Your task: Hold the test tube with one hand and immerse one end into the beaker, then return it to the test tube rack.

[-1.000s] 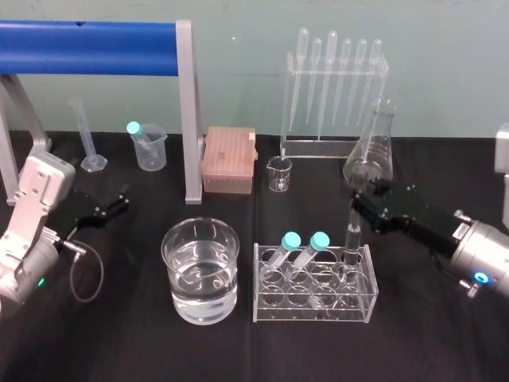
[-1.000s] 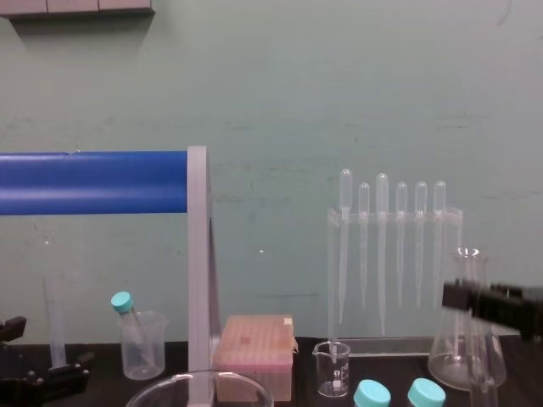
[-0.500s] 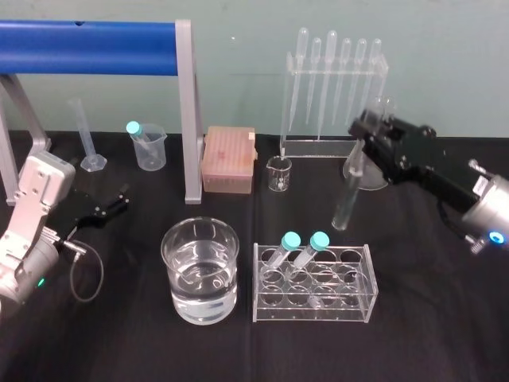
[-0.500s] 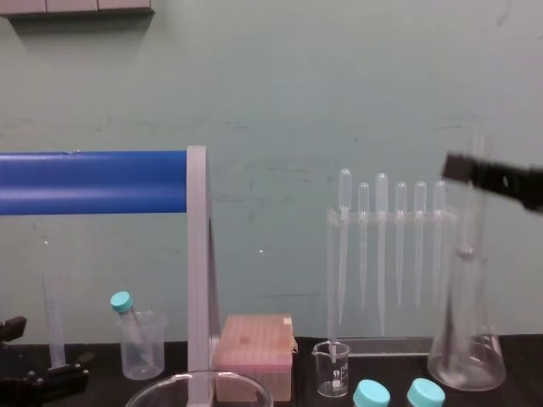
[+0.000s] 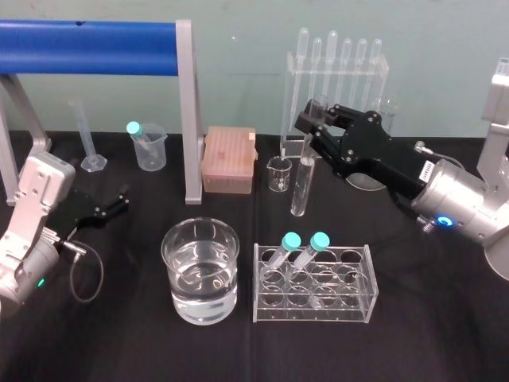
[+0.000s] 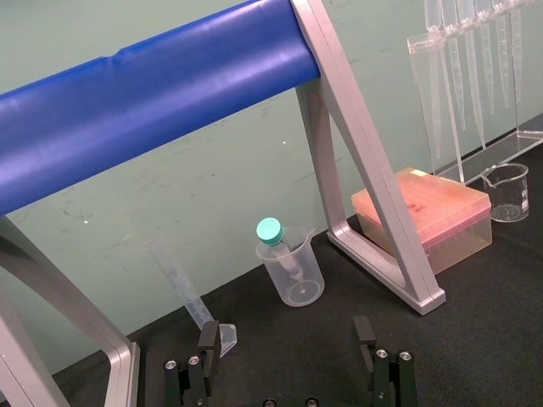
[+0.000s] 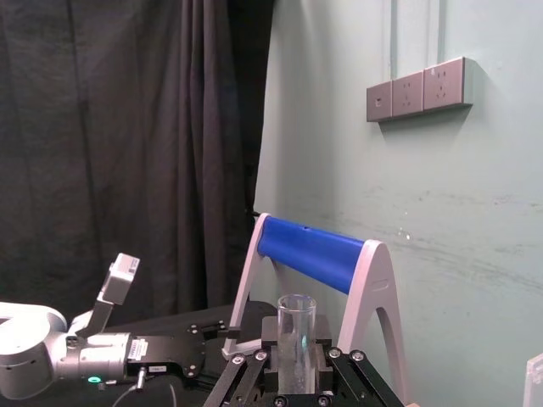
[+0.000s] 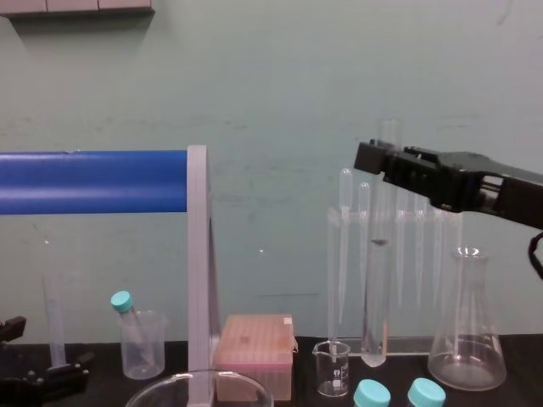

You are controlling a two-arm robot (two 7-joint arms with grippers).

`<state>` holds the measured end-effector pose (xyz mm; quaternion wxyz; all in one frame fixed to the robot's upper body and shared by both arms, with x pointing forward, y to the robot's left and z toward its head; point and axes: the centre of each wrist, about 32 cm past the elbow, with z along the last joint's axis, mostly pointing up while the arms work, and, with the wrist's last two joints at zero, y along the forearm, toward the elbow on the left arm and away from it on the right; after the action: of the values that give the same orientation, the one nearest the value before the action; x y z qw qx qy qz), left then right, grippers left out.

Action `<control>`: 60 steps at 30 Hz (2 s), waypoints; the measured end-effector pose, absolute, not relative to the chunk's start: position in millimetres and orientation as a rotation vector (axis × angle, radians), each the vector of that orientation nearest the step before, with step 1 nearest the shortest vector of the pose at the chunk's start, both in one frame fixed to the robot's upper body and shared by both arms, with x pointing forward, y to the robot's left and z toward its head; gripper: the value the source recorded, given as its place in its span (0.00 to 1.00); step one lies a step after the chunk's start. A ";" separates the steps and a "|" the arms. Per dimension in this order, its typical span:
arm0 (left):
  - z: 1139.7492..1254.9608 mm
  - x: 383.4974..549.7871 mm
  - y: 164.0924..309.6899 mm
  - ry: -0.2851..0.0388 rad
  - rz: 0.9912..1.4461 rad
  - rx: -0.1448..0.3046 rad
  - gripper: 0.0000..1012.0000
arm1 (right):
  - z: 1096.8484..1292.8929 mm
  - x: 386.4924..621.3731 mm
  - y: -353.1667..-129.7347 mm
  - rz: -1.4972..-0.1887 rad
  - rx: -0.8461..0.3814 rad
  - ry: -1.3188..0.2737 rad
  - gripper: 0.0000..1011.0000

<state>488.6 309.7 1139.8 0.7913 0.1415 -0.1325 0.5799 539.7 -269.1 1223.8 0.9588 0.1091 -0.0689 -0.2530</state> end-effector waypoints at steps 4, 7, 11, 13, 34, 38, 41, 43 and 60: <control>1139.8 488.6 309.7 -0.285 1.248 0.304 0.99 | 1223.0 541.5 -267.3 -0.514 0.218 -0.140 0.23; 1139.8 488.6 309.7 -0.285 1.248 0.304 0.99 | 1223.1 541.1 -267.6 -0.514 0.218 -0.140 0.23; 1139.8 488.6 309.7 -0.285 1.248 0.304 0.99 | 1223.3 540.8 -268.0 -0.514 0.219 -0.140 0.23; 1139.8 488.6 309.7 -0.285 1.248 0.304 0.99 | 1223.3 540.6 -268.4 -0.515 0.219 -0.140 0.23; 1139.8 488.6 309.7 -0.285 1.248 0.304 0.99 | 1223.7 539.8 -269.2 -0.515 0.220 -0.140 0.23; 1139.8 488.6 309.7 -0.285 1.248 0.305 0.99 | 1223.7 539.7 -269.3 -0.515 0.220 -0.140 0.23; 1139.8 488.6 309.7 -0.285 1.248 0.305 0.99 | 1223.7 539.7 -269.3 -0.515 0.220 -0.139 0.23; 1139.8 488.6 309.7 -0.285 1.248 0.304 0.99 | 1223.7 539.6 -269.3 -0.515 0.220 -0.139 0.23; 1139.8 488.6 309.7 -0.285 1.248 0.304 0.99 | 1238.9 539.5 -258.1 -0.462 0.277 -0.179 0.23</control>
<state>488.6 309.7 1139.8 0.7913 0.1415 -0.1325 0.5799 539.5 -258.1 1238.9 0.9600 0.1367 -0.0881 -0.2278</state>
